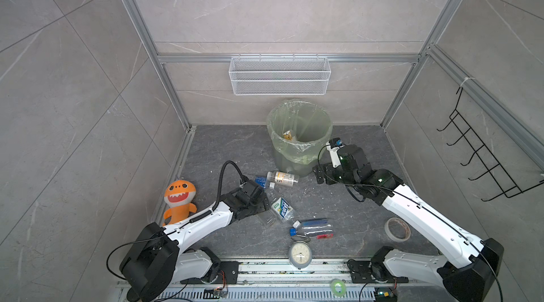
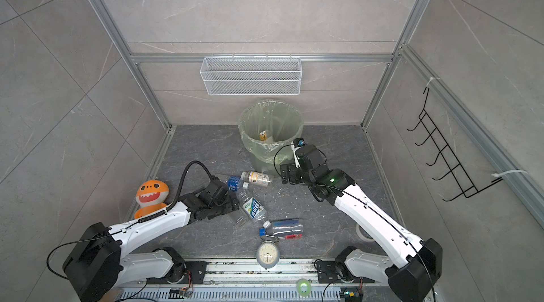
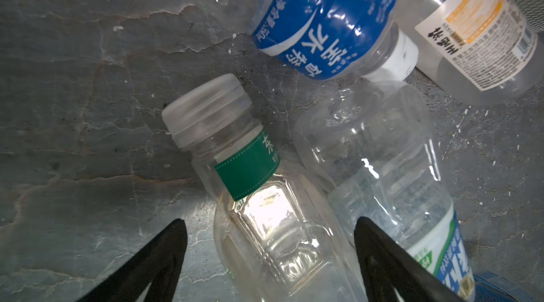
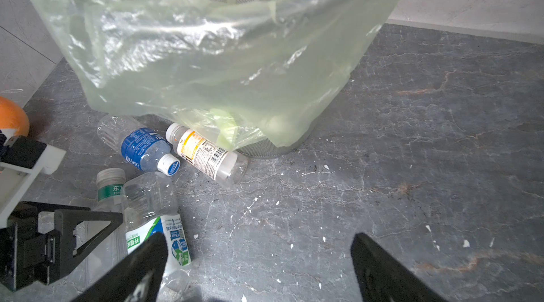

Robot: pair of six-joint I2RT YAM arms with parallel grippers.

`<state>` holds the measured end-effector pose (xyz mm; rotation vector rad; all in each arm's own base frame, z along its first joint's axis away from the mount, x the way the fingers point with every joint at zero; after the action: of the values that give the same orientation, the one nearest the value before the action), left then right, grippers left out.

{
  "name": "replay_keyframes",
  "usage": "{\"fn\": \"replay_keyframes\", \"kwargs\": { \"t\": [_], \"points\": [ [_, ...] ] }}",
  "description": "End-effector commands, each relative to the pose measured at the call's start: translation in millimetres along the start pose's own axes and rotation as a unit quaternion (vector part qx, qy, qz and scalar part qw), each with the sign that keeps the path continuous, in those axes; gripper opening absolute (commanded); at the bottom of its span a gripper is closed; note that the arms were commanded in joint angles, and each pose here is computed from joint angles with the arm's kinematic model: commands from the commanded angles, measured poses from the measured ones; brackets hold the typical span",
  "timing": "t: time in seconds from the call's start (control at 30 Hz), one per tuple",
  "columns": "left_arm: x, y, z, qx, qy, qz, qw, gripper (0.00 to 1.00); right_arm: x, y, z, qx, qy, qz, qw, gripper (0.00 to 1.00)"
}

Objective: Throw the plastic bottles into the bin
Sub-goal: 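Return the right gripper over the pile while the left lowers onto the green-capped bottle, then close the left gripper on the green-capped bottle and lift it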

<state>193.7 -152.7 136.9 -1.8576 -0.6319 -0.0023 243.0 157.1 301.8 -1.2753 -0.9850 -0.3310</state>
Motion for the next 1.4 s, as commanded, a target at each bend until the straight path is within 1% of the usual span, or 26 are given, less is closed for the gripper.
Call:
{"fn": "replay_keyframes", "kwargs": {
  "t": [0.0,0.1,0.23,0.37,0.7,0.93,1.07,1.23,1.37],
  "points": [
    [-2,3,-2,-0.008,-0.001,0.006,1.0,0.91,-4,-1,1,0.004,0.011,-0.001,1.0,0.99],
    [-3,4,1,-0.002,-0.001,0.007,1.0,0.89,-7,-1,1,0.002,0.013,0.002,1.0,1.0],
    [-4,5,1,0.0,0.006,0.014,1.0,0.79,-11,1,1,0.001,0.015,0.007,1.0,1.0],
    [-5,9,-2,0.0,0.012,0.027,1.0,0.78,-12,2,1,0.001,0.017,0.008,1.0,1.0],
    [-9,6,2,0.014,0.027,0.033,0.999,0.78,-17,3,0,-0.004,0.019,0.011,1.0,1.0],
    [-14,9,8,0.029,0.037,0.039,0.998,0.7,-20,6,0,-0.001,0.023,0.013,1.0,1.0],
    [-17,11,8,0.044,0.059,0.039,0.997,0.7,-23,6,0,-0.002,0.025,0.014,1.0,1.0],
    [-16,12,10,0.072,0.103,0.037,0.991,0.72,-26,5,-1,-0.004,0.026,0.016,1.0,1.0],
    [-17,14,12,0.078,0.111,0.038,0.99,0.76,-26,5,-1,-0.004,0.027,0.016,0.999,1.0]
  ]
}}
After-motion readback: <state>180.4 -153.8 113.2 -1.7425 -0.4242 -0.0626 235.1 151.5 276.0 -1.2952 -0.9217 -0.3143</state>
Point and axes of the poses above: each gripper's point midway between its finger pads, its own y axis out along the fingers, its own z axis along the line the jaws close on, x = y × z, the point moved 9 cm from there along -y, back along the fingers, and after that the axes turned 10 degrees about -y, right-handed, at the moved point
